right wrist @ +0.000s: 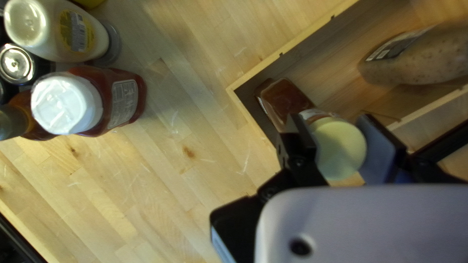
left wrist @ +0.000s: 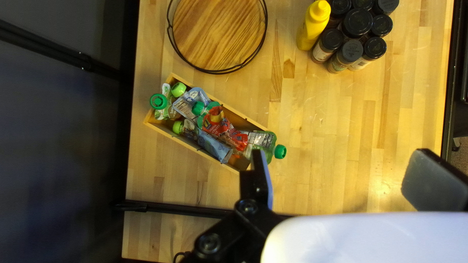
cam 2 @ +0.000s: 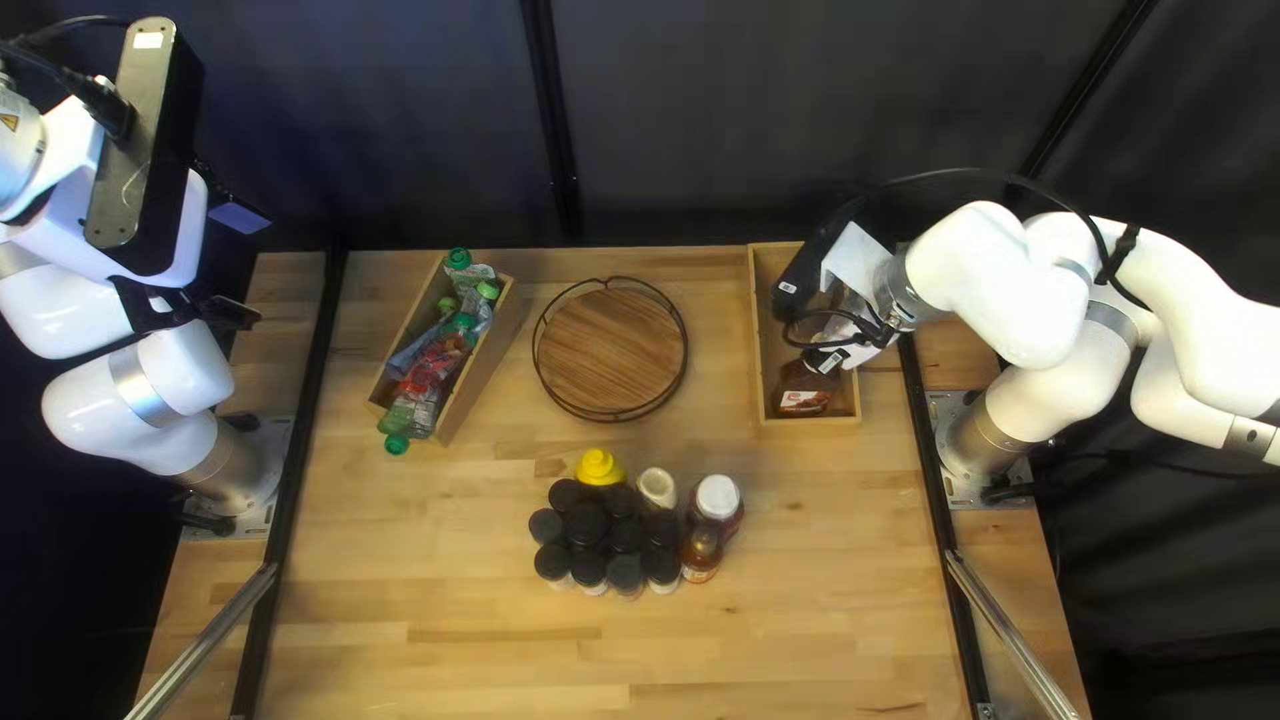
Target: Separate condiments, baby food and spices and place it in 3 different racks/containers
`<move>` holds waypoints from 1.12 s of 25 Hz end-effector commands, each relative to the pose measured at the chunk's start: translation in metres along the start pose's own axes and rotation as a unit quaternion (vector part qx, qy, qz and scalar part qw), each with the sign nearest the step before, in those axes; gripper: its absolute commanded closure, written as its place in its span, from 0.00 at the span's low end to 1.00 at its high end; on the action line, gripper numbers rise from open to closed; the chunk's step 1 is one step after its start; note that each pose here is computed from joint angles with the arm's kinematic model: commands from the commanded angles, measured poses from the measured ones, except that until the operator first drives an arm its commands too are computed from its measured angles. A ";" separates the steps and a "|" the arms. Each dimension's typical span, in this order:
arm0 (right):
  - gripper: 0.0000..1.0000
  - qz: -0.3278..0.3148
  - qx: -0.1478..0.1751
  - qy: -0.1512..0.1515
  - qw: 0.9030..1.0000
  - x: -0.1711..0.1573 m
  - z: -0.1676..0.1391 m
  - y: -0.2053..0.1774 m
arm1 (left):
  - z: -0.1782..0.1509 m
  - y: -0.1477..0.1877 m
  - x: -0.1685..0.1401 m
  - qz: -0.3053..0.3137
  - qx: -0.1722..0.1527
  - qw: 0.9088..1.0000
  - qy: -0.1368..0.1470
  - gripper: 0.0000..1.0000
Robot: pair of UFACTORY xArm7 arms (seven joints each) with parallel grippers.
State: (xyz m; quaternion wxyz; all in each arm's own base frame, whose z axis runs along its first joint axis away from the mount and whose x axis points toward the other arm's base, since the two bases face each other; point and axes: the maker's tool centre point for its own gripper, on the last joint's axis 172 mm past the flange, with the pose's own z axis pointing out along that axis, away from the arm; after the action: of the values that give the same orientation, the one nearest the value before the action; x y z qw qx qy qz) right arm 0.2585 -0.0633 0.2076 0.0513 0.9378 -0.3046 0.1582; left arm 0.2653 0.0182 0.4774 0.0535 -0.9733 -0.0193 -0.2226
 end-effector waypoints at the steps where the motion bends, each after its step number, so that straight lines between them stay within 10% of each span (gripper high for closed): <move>1: 1.00 0.006 -0.001 0.000 1.000 -0.013 -0.001 0.002 | 0.000 0.000 0.000 0.000 0.000 1.000 0.000 0.00; 7: 0.92 0.008 -0.003 0.002 1.000 -0.014 -0.003 0.002 | 0.000 0.000 0.000 0.000 0.000 1.000 0.000 0.00; 9: 0.22 0.006 -0.001 0.001 1.000 -0.012 -0.003 0.000 | 0.000 0.000 0.000 0.000 0.000 1.000 0.000 0.00; 11: 0.00 0.001 0.002 -0.001 1.000 -0.010 -0.004 -0.003 | 0.000 0.000 0.000 0.000 0.000 1.000 0.000 0.00; 22: 0.00 -0.057 0.034 0.021 0.998 0.042 -0.047 -0.053 | 0.000 0.000 0.000 0.000 0.000 1.000 0.000 0.00; 28: 0.00 -0.200 0.116 0.002 0.973 0.093 -0.064 -0.137 | 0.000 0.000 0.000 0.000 0.000 1.000 0.000 0.00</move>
State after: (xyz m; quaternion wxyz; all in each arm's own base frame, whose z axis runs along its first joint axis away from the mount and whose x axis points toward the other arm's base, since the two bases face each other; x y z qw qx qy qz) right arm 0.3513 -0.0153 0.2819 0.0056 0.9674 -0.1792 0.1791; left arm 0.2653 0.0182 0.4774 0.0535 -0.9733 -0.0193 -0.2226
